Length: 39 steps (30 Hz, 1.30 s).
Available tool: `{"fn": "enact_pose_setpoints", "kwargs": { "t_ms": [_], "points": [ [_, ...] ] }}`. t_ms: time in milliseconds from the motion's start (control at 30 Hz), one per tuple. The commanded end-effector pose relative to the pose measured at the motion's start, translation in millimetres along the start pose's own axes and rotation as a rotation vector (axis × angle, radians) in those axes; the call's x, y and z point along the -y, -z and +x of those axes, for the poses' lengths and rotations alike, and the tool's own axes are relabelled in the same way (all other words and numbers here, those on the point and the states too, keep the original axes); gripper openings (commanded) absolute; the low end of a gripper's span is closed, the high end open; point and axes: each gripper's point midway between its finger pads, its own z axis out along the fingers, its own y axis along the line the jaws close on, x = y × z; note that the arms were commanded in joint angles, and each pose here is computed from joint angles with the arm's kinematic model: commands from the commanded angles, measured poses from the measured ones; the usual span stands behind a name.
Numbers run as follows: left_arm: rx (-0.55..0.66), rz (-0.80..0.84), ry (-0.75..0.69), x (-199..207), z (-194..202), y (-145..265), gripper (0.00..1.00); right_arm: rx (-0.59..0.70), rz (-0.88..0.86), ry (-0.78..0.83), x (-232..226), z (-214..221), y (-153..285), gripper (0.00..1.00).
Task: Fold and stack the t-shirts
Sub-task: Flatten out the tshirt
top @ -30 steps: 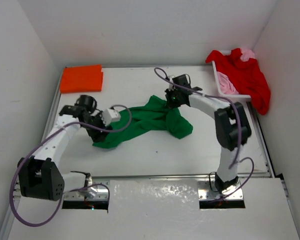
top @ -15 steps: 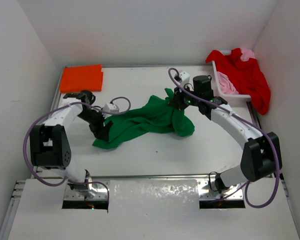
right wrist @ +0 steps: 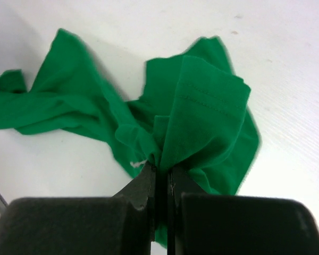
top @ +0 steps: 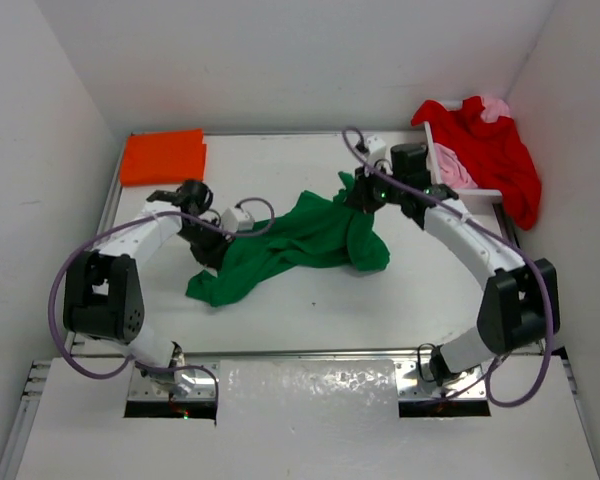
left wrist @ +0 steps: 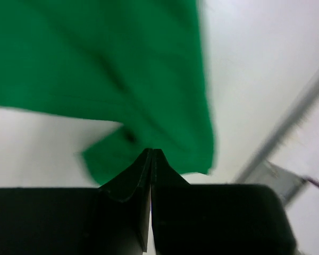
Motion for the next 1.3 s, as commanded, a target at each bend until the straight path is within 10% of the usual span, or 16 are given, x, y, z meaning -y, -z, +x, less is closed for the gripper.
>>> {"fn": "enact_pose_setpoints", "kwargs": {
  "t_ms": [0, 133, 333, 600, 733, 1067, 1267],
  "points": [
    [0.242, -0.352, -0.009, -66.4, -76.5, 57.8, 0.0, 0.136, 0.109, -0.008, 43.4, -77.1, 14.6, 0.0],
    [0.49, -0.585, -0.026, -101.1, -168.5, 163.3, 0.0, 0.276, 0.246, -0.087, 115.1, -183.5, 47.6, 0.0],
    [0.68, -0.821, -0.163, -93.3, -223.0, 282.6, 0.0, 0.583, 0.254, 0.09, 87.3, -321.9, 123.0, 0.0],
    [0.71, -0.811, -0.107, -83.0, -210.8, 274.7, 0.0, 0.774, -0.107, 0.228, -41.4, -353.8, 182.3, 0.0],
    [0.733, -0.816, -0.093, -80.7, -211.3, 278.1, 0.0, 0.68, -0.312, 0.28, -113.9, -296.6, 181.0, 0.0],
    [0.751, -0.815, -0.069, -88.1, -220.6, 282.5, 0.05, 0.914, -0.01, 0.305, -121.2, -321.6, 279.7, 0.0],
    [0.728, -0.823, -0.058, -96.6, -219.7, 276.8, 0.12, 0.782, 0.089, 0.148, -75.1, -304.9, 223.3, 0.0]
  ]
}}
